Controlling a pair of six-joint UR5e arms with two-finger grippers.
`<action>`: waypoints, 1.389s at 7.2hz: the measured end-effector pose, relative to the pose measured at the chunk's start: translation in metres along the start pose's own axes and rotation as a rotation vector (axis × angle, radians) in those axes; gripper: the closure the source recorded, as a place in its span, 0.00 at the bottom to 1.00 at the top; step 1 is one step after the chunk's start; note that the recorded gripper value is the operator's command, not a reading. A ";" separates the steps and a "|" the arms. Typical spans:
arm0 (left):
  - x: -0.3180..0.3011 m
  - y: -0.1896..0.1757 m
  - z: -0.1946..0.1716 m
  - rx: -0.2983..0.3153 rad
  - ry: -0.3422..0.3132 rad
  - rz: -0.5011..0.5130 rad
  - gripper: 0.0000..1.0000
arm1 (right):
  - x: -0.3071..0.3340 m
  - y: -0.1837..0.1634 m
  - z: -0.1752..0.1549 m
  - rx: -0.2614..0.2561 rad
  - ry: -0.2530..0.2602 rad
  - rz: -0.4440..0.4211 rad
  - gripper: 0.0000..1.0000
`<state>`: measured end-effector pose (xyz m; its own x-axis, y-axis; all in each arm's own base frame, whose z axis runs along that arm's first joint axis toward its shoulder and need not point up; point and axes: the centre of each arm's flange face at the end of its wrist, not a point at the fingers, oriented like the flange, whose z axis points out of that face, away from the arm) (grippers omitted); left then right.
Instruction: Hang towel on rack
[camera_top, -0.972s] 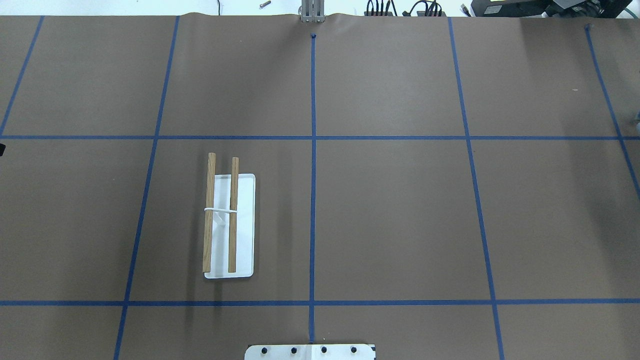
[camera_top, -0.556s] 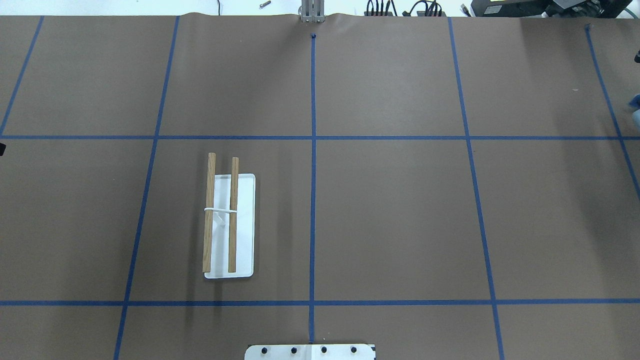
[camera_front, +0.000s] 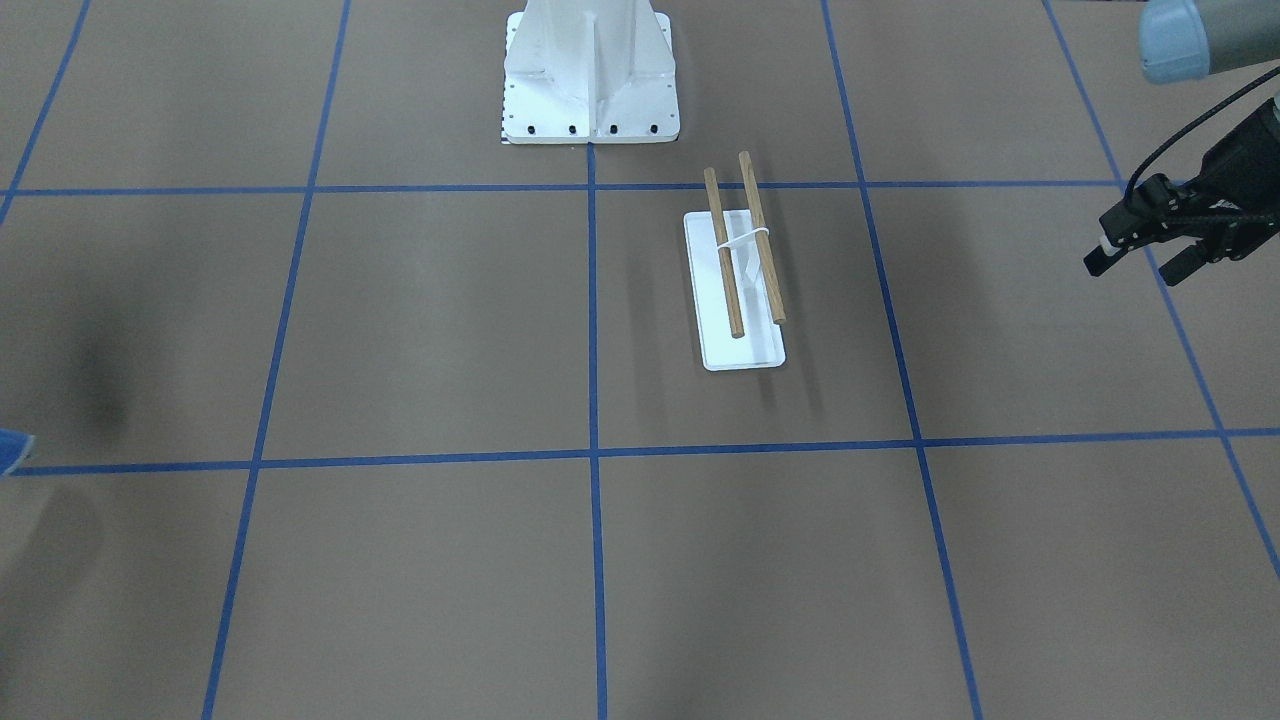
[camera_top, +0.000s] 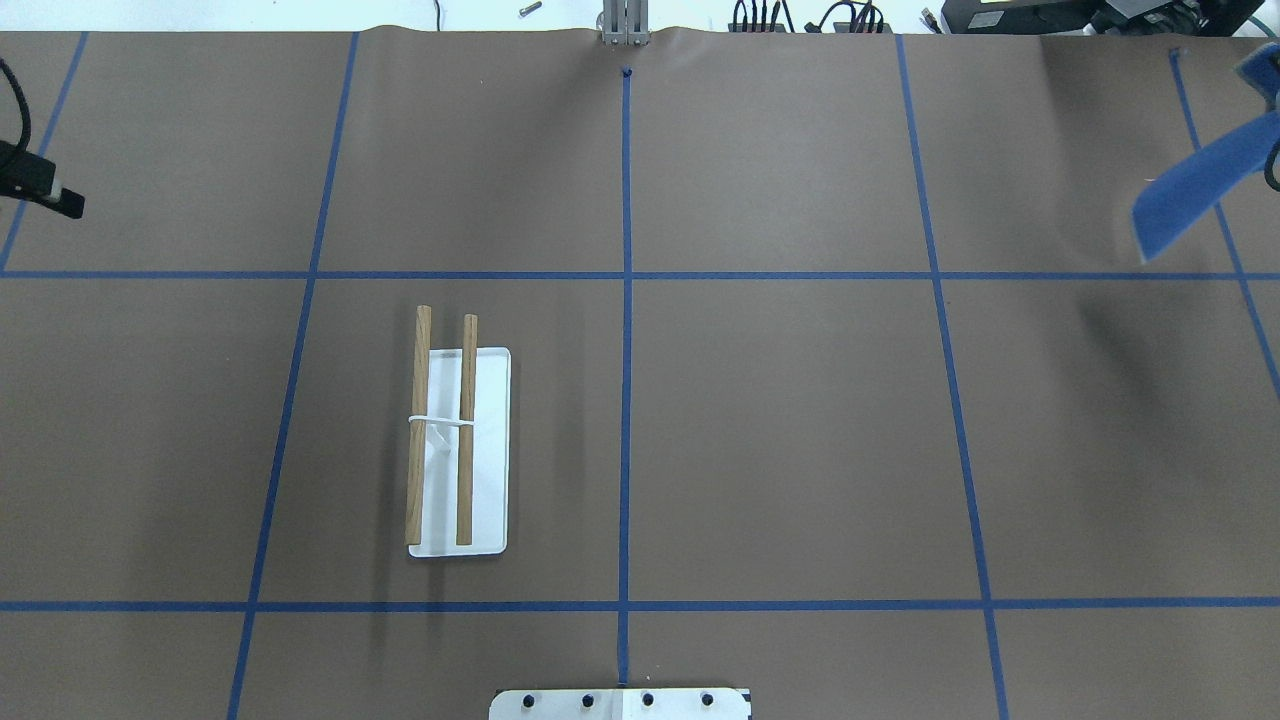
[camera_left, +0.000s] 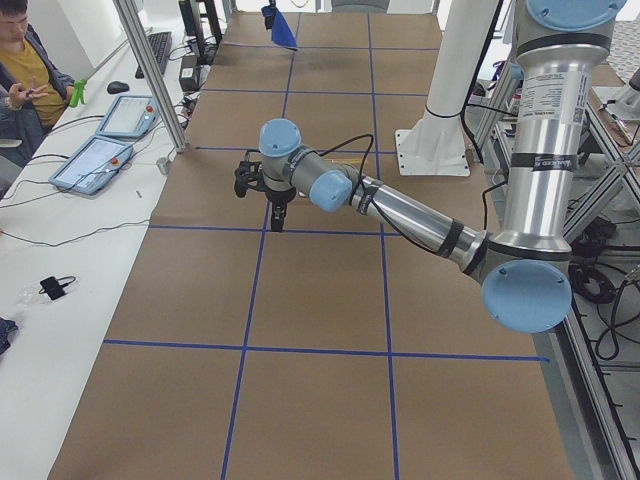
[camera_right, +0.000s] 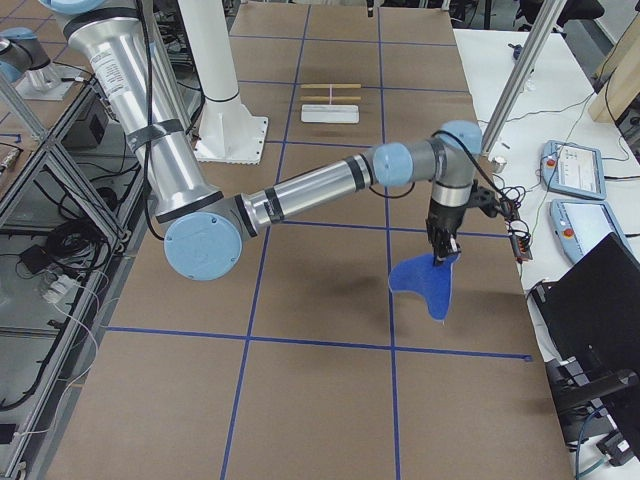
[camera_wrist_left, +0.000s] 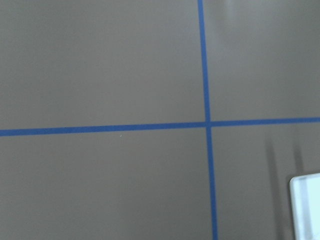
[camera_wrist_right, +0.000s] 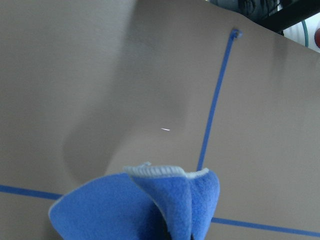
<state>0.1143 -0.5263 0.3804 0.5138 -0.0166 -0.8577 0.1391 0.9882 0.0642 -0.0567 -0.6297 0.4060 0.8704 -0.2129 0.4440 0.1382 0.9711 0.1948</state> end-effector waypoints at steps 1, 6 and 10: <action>0.034 -0.017 0.004 0.003 0.023 -0.061 0.02 | -0.054 0.014 -0.043 0.037 -0.042 0.027 1.00; 0.206 -0.020 0.048 -0.108 0.126 -0.518 0.02 | -0.260 0.029 -0.182 0.140 -0.344 0.328 1.00; 0.280 -0.001 0.076 -0.232 0.283 -0.990 0.02 | -0.368 -0.025 -0.242 0.137 -0.467 0.523 1.00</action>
<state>0.3222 -0.5430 0.1788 0.0392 -0.8252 -0.5634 0.2076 0.5583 -0.8033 -0.2664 -0.5494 0.0262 0.5083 0.2236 0.8316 -0.3295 0.9427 -0.0521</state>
